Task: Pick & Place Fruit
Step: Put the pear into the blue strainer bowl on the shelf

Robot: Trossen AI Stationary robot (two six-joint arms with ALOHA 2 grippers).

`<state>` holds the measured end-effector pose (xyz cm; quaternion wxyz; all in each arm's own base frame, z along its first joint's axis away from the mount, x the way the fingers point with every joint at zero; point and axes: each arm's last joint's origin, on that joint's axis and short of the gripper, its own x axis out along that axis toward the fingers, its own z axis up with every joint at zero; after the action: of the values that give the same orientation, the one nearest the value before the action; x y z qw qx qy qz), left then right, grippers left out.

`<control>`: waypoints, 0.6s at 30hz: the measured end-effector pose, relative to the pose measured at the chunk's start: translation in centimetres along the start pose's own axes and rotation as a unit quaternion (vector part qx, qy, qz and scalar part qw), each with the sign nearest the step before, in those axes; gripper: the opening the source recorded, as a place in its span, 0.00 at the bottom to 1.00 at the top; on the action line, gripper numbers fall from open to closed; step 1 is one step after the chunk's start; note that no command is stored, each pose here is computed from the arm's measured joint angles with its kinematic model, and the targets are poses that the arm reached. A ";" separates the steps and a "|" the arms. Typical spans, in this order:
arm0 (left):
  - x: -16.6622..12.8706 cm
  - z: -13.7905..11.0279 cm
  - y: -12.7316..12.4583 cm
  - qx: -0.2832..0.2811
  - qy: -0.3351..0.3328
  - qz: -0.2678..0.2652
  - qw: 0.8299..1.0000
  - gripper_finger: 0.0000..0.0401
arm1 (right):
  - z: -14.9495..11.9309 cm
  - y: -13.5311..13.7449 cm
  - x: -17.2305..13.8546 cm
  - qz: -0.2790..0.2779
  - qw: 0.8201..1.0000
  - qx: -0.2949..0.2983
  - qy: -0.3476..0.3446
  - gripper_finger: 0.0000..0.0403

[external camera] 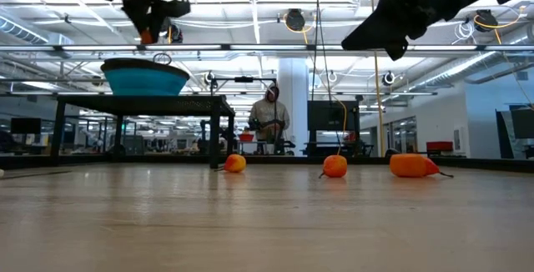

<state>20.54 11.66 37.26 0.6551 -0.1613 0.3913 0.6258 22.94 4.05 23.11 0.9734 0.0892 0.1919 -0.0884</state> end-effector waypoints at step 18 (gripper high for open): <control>3.1 1.5 3.7 -0.026 0.073 0.046 0.996 0.25 | 2.0 -3.1 -4.3 0.052 0.997 -0.051 -0.033 0.00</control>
<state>17.22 15.49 37.06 0.5908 -0.2054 0.4287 0.6519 19.11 1.28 26.16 0.9856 0.0469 0.1593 -0.0303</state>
